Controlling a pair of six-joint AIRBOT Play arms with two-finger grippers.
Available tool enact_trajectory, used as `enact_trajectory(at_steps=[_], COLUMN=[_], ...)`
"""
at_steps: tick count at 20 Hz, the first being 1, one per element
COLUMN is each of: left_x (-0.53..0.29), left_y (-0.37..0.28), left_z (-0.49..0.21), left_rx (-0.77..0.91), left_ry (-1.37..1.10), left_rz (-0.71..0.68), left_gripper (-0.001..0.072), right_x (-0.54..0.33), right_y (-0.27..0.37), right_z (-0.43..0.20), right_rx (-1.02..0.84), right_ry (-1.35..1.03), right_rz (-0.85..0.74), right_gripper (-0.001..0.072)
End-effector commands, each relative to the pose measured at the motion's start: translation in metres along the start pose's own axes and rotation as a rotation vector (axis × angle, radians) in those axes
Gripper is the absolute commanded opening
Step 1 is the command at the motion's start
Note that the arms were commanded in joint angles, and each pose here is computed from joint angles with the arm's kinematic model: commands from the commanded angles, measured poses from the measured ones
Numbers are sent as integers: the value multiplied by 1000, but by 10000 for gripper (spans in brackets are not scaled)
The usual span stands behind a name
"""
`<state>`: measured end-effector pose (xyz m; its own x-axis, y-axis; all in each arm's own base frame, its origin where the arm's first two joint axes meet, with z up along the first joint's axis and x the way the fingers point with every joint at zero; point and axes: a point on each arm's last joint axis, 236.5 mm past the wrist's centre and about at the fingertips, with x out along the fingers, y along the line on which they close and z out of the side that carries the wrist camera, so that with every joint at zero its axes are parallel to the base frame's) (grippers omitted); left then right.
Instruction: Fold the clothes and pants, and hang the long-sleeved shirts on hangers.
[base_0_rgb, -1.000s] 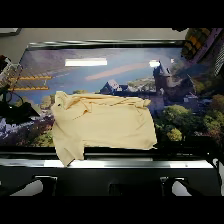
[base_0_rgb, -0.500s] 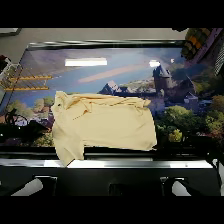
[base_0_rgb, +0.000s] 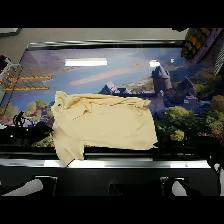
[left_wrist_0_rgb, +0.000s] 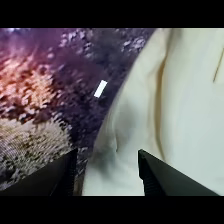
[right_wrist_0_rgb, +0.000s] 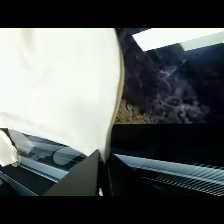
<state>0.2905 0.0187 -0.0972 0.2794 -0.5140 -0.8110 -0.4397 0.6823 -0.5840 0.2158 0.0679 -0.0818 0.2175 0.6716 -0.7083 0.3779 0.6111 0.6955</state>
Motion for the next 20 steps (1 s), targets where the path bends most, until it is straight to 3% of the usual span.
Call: enact_trajectory(at_steps=[1, 2, 4, 5, 10, 12, 17, 20], left_x=[15, 20, 25, 24, -14, -40, -150, -254], left_y=[0, -2, -7, -10, -60, -101, -240, -309], left_z=[0, -2, -5, -4, 39, 67, 114, 107], left_rx=[24, 35, 56, 61, 182, 269, 512, 613], left_ry=[12, 25, 38, 35, -74, -164, -428, -625], left_rz=[22, 25, 27, 23, -27, -43, -128, -152], left_gripper=[429, 377, 77, 18, 16, 16, 16, 16], right_x=[-3, -4, -8, -11, -41, -49, -125, -214], right_y=[7, 9, 16, 21, 52, 85, 222, 310], right_z=[-2, -2, 5, 11, 63, 84, 150, 141], right_rx=[-12, -14, -25, -40, -183, -323, -657, -832], right_ry=[2, 2, -16, -31, -186, -240, -574, -753], right_rz=[15, 21, 38, 48, 52, 21, -79, -53], right_gripper=[26, 26, 26, 25, 24, 24, 24, 24])
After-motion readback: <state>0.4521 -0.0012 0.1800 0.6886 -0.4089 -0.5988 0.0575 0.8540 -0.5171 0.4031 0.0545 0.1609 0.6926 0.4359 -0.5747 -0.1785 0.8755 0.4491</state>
